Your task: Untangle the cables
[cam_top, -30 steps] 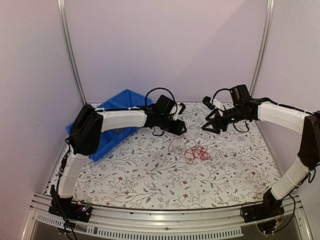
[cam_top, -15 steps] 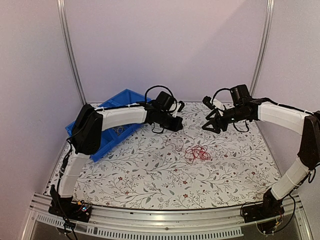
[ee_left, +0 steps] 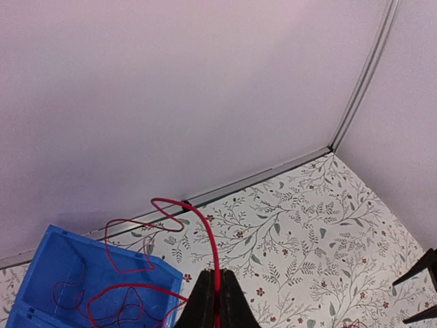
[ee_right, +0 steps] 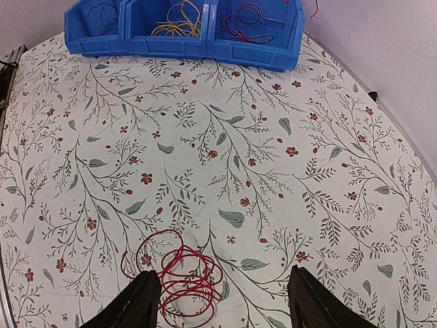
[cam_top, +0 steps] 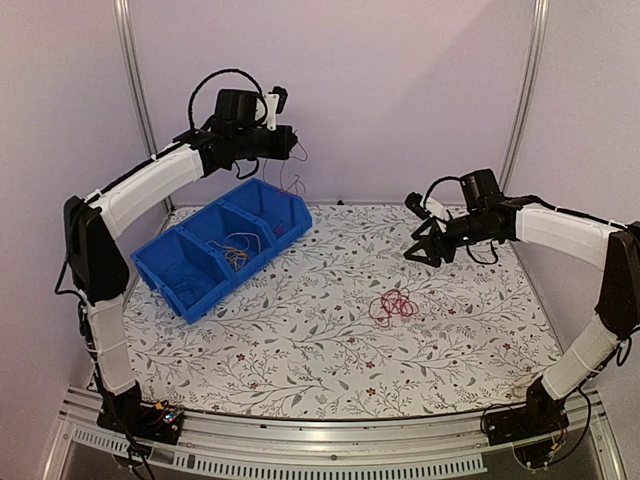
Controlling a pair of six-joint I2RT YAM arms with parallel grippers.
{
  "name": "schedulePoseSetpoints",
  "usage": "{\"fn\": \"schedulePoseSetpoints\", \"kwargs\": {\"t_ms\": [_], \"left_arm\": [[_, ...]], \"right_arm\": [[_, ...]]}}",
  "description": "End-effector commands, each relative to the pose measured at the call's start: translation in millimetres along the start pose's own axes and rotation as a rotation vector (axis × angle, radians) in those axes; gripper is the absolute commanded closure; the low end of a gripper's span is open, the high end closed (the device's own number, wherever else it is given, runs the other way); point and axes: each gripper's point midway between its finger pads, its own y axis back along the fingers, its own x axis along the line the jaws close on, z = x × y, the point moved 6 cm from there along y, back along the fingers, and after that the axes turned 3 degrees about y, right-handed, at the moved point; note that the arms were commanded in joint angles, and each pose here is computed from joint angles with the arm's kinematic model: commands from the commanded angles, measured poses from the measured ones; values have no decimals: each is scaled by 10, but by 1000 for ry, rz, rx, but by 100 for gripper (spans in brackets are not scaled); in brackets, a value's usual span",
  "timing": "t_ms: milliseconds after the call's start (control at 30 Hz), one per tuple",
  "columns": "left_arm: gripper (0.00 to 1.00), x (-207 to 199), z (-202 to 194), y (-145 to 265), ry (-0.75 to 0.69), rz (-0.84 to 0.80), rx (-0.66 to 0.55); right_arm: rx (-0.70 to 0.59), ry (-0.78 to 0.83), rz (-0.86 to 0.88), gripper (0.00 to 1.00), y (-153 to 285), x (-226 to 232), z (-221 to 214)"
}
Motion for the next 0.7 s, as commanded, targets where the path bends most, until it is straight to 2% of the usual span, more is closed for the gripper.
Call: {"fn": "schedulePoseSetpoints", "kwargs": {"t_ms": [0,300,467,667], "left_arm": [[100,464,-24,-109,-36,119,0],[100,1199,-262,-405,-7,210,28],[100,1316,-404,-524,28,188,58],[100,1539,-582,-642,37,272,73]], "right_arm": [[22,-1,-4,32,-60,-20,-88],[43,-11,0,32,-114,-34,-151],[52,-14,1,32,-136,-38,-175],[59,-19,9,32,-160,-36,-202]]}}
